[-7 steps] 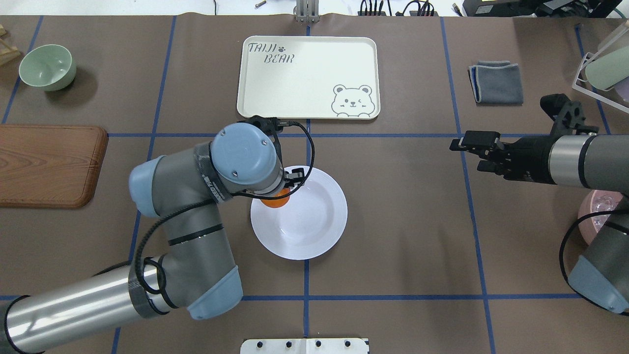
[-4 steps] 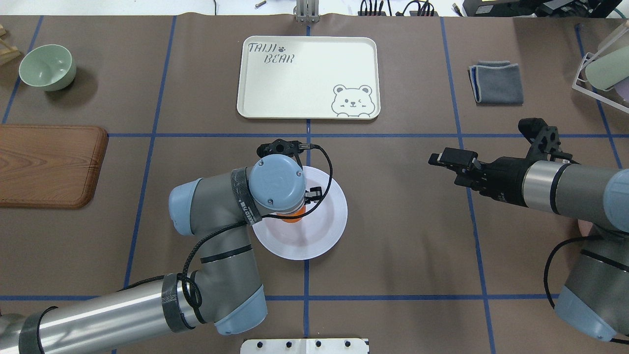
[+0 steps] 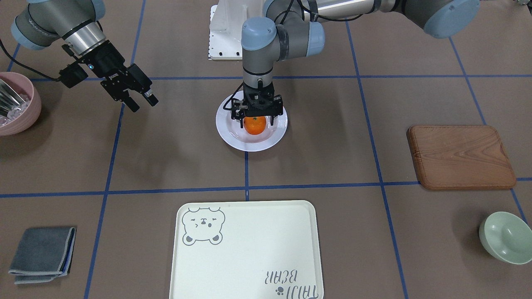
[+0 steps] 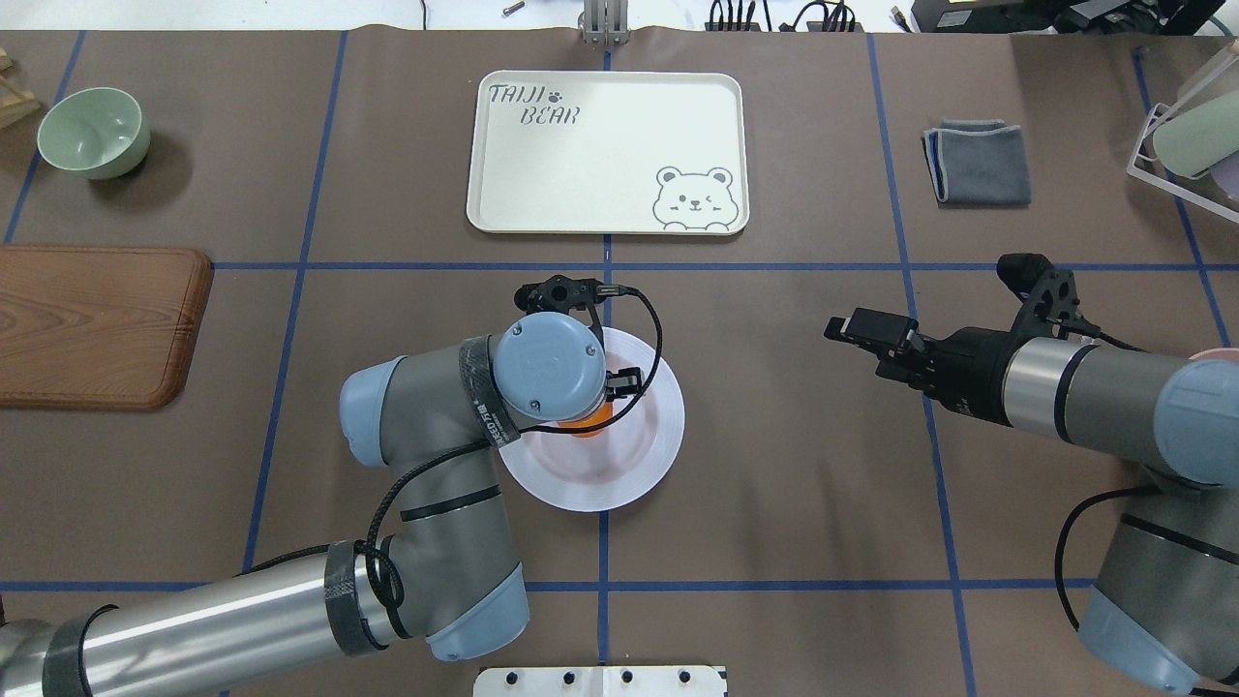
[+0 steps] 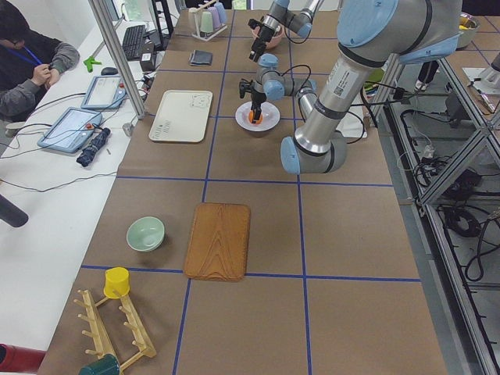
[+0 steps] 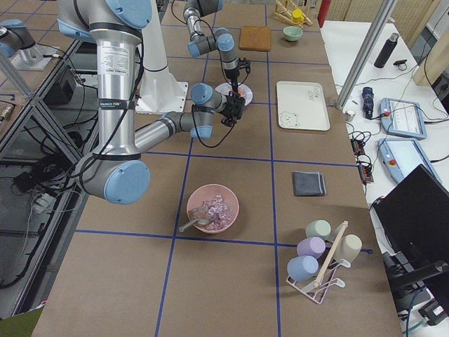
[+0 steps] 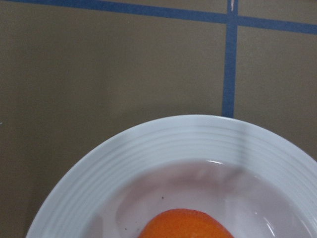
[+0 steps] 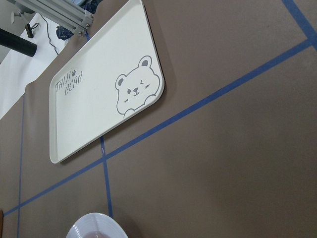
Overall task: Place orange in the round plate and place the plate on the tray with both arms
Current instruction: 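Withdraw the left gripper while the right gripper moves to the plate rim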
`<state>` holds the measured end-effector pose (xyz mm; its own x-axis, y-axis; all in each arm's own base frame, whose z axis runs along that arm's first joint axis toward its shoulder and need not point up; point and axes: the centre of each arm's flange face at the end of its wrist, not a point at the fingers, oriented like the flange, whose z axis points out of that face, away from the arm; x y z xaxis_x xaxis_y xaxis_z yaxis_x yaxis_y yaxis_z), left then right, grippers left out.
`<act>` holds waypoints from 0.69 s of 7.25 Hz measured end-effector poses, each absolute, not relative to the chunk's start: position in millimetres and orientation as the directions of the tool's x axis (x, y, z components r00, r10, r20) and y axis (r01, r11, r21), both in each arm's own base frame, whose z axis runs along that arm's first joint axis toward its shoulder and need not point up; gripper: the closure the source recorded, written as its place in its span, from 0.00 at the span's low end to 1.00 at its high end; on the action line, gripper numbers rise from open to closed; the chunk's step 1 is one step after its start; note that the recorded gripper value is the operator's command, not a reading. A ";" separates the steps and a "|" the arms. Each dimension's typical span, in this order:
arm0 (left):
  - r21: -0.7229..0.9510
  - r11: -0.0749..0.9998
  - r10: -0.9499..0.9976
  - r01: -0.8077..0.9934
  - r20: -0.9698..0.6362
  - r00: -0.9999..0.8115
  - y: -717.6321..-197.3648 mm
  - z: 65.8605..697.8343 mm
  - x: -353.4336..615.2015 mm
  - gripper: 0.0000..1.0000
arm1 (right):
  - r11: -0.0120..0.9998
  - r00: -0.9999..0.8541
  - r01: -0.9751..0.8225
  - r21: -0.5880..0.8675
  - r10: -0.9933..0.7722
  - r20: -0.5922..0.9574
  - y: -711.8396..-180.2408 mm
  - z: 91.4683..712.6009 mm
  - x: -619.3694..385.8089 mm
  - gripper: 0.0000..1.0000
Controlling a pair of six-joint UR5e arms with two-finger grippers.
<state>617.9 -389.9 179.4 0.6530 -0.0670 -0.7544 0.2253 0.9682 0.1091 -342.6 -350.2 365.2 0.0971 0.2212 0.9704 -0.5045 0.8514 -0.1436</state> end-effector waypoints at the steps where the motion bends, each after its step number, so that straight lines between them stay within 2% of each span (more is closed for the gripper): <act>1: 0.137 0.968 -0.030 0.211 -0.768 0.639 -393.5 165.8 598.4 0.02 | 0.845 0.085 -0.512 -0.154 0.228 0.970 -346.7 362.6 -348.9 0.02; 3: 0.170 0.977 0.043 0.127 -0.745 0.666 -438.1 174.2 519.0 0.02 | 0.822 0.051 -0.538 -0.186 0.252 0.966 -333.1 357.4 -367.6 0.05; 5: 0.236 0.972 0.164 0.005 -0.690 0.705 -500.8 231.7 405.1 0.02 | 0.783 -0.020 -0.557 -0.277 0.321 0.947 -313.6 350.4 -390.5 0.05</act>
<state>405.1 -500.8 231.7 0.7049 0.1636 -0.6902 0.0055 0.9718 0.2359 -390.5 -313.6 350.4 -0.0198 0.3205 0.9470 -0.5569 0.7831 -0.2767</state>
